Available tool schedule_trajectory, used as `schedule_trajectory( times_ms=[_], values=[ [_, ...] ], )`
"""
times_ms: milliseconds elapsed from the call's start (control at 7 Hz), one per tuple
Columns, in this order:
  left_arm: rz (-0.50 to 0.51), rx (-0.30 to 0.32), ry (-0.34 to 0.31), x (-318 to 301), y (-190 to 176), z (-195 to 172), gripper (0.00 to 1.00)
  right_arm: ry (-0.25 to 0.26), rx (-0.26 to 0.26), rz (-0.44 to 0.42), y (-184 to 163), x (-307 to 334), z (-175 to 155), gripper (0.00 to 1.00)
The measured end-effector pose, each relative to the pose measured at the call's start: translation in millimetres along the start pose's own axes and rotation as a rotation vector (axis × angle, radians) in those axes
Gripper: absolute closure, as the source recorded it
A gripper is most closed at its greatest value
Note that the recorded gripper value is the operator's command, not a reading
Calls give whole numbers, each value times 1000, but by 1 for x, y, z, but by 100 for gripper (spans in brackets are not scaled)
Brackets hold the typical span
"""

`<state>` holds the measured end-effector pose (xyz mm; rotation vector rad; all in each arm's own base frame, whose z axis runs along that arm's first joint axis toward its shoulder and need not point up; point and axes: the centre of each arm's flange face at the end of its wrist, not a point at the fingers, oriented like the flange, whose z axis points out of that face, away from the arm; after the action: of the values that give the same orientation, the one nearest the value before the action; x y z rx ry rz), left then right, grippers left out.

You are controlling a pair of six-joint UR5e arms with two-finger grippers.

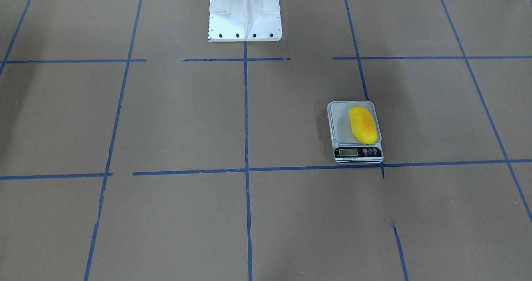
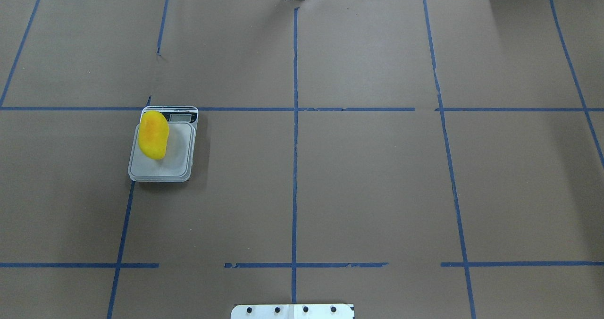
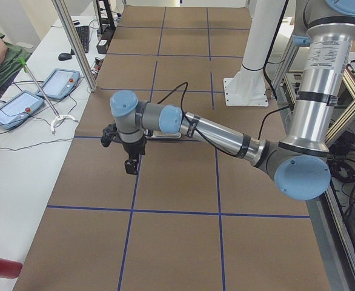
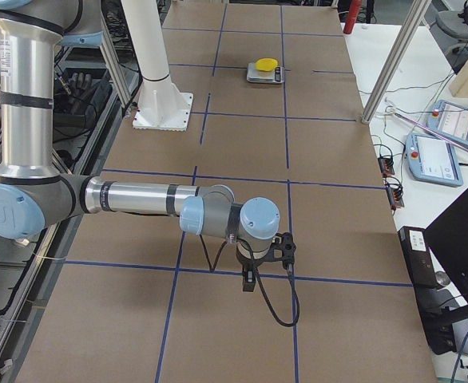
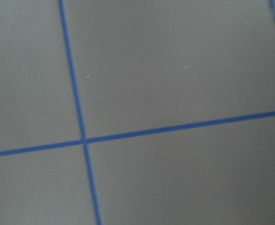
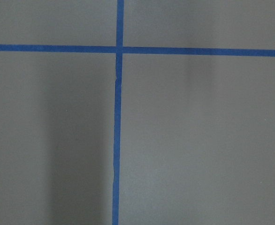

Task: Weigh mango

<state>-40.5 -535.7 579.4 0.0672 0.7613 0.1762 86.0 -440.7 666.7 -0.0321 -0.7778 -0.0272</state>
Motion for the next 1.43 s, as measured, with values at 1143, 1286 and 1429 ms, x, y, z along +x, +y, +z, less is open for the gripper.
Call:
schedule_trajectory(
  times_ms=[1143,1286,1429],
  values=[
    [-32,-42,15,-59,53,51,0,0,1,-1,-1,0,0,0],
    [-34,-40,15,-60,54,51,0,0,0,0,0,0,0,0],
    [-37,-40,15,-60,55,51,0,0,0,0,0,0,0,0]
  ],
)
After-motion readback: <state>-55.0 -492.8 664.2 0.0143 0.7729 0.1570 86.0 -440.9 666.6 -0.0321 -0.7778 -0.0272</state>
